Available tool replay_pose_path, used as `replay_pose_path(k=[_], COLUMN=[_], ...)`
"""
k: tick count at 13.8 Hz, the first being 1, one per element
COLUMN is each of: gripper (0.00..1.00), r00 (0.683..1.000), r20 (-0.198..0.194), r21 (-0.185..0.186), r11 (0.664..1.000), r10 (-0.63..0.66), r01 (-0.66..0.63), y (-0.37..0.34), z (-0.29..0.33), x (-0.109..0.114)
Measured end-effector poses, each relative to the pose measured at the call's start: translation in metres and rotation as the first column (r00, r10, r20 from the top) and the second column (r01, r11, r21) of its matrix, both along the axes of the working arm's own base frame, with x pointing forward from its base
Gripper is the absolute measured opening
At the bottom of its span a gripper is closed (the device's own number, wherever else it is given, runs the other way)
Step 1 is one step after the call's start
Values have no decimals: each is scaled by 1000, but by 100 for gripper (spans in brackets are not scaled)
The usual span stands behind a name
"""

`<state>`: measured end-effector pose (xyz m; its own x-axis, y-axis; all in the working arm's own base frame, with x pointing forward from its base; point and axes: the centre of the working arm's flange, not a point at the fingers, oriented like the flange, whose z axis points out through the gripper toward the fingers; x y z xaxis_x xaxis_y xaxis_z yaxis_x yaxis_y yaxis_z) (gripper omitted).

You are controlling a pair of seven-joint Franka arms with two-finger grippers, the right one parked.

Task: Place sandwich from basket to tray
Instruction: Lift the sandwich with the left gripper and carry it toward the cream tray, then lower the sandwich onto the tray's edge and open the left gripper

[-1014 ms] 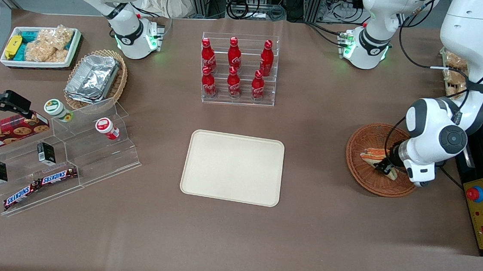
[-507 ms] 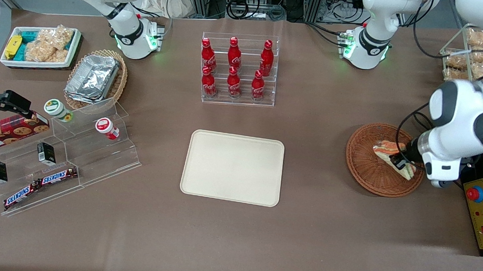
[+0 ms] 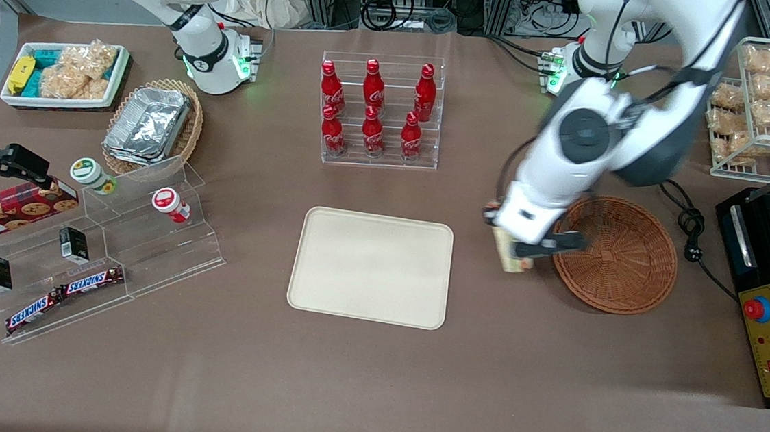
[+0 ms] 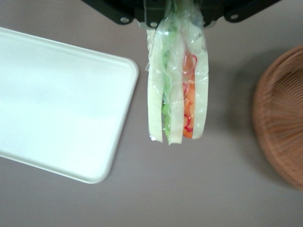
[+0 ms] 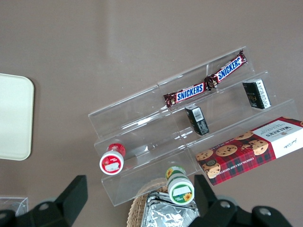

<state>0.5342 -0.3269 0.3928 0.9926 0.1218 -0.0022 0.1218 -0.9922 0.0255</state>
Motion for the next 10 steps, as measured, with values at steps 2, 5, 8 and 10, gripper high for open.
replay_pose_path(k=[2,5,8,10], gripper=[19,19,16,30], r00=[993,981,966,961], r20=[25,79,138,148], r21=[7,-54,-85,-95], r11=[993,982,969,963], r10=[-116,-176,-217,-235], r01=[116,181,230,251], y=[-35,-49,-52,-56], z=[-46,-101,-136,-152], x=[-7,6,17,17])
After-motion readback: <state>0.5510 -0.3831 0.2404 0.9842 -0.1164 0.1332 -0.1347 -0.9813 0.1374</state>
